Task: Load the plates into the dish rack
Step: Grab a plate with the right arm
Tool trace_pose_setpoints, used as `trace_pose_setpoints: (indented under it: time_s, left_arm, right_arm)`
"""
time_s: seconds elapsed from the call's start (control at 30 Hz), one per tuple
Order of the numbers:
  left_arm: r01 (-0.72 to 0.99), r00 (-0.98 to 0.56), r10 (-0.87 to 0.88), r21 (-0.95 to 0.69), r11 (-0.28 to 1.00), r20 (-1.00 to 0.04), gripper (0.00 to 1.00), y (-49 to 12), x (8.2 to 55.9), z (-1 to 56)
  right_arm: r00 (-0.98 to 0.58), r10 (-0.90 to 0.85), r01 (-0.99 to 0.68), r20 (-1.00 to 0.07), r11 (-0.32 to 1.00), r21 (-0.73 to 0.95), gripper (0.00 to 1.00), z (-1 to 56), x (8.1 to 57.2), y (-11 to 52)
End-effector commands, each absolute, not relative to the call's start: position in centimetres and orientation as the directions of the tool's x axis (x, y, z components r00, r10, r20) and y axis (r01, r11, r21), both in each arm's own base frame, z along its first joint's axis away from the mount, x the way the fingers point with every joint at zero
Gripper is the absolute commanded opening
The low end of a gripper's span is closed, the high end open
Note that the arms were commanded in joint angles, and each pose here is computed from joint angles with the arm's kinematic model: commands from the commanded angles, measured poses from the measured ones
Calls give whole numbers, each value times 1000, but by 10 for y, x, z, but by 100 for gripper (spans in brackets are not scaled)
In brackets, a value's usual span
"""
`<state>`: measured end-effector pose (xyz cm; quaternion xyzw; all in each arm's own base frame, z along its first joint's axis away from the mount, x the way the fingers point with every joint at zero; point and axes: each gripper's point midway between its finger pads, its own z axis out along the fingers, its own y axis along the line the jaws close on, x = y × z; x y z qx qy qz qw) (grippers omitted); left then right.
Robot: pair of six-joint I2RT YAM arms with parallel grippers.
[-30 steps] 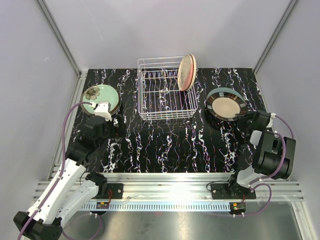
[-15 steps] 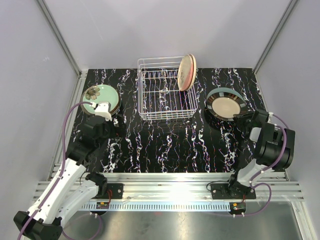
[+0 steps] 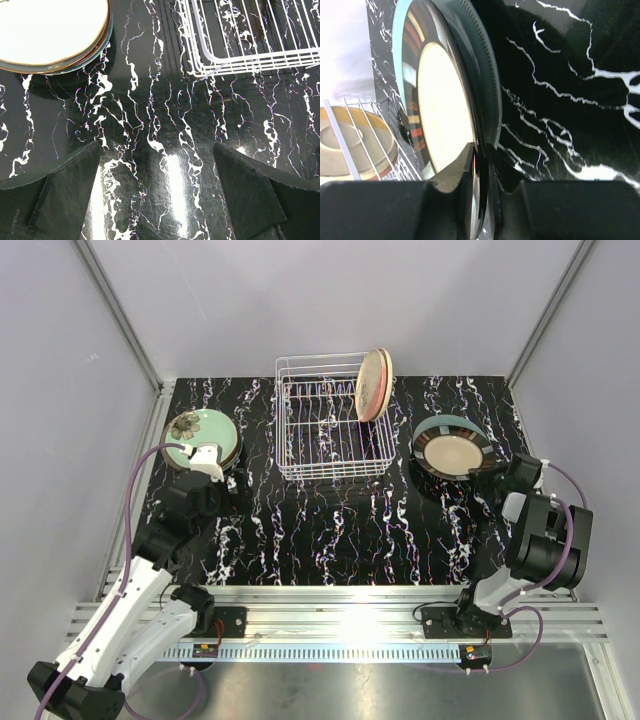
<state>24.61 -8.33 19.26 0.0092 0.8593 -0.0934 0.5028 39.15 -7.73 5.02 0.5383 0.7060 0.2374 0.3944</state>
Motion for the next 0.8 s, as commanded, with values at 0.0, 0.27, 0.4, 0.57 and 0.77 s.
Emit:
trace_pose_setpoints:
  time_s: [0.0,0.27,0.4,0.57,0.77]
  left_arm:
    - [130,-427,-95,-165,978,-899,99,-86,253,220]
    - [132,-426,-98,-169,977,-900,99,-86,252,220]
    - [136,-421,-100,-172,976,-901,99,-87,252,222]
    - [139,-418,-101,-174,975,-903,99,-87,252,223]
    - [138,-408,-107,-177,974,-907,99,-86,250,226]
  right_arm:
    - [-104,928,525,-358,357,772,10,86,399,-81]
    - [-100,910,476,-402,398,784,3,127,398,-79]
    - [-108,888,454,-447,444,772,0,151,397,-81]
    - [-94,852,419,-516,504,755,0,188,397,-85]
    - [-83,825,360,-558,547,756,0,232,392,-81]
